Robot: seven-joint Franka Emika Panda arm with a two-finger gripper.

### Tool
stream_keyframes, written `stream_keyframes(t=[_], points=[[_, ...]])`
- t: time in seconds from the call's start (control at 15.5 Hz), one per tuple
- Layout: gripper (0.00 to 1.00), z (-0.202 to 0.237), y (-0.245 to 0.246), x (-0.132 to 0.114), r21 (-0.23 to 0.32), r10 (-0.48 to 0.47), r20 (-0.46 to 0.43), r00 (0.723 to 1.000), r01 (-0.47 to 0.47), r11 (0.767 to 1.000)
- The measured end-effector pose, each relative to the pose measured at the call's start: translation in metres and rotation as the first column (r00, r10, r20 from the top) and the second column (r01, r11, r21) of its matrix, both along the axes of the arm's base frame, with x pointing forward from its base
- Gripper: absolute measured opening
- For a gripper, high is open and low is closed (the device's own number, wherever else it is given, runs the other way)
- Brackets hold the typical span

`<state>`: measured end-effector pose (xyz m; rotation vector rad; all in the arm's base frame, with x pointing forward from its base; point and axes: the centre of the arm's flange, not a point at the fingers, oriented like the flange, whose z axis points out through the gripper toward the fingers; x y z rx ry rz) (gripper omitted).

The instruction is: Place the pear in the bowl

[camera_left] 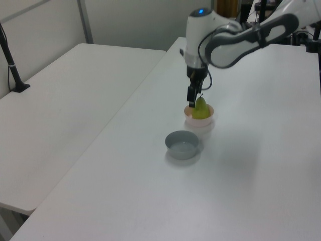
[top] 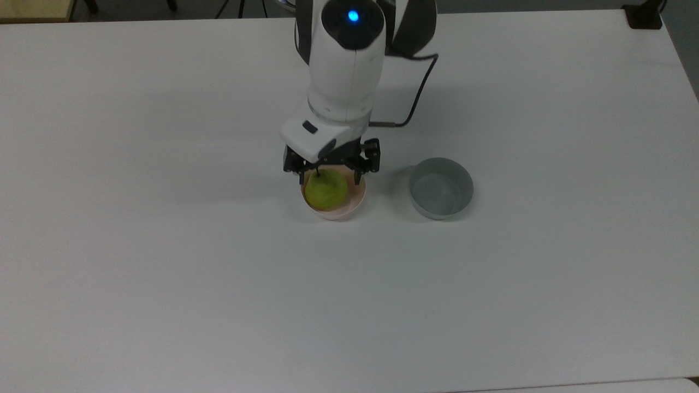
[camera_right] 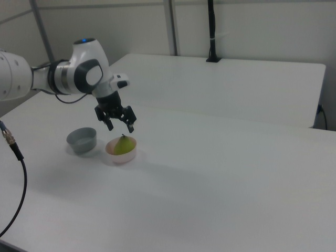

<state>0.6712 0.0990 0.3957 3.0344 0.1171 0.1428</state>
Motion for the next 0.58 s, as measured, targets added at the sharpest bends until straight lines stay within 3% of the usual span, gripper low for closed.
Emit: stream_keyframes(t=[0.26, 0.58], points=[[1.00, 0.059, -0.036, -0.019, 0.021, -0.042, -0.029, 0.999, 0.042, 0.999], [1.00, 0.115, -0.123, -0.056, 0.046, -0.091, -0.095, 0.991, 0.095, 0.994]])
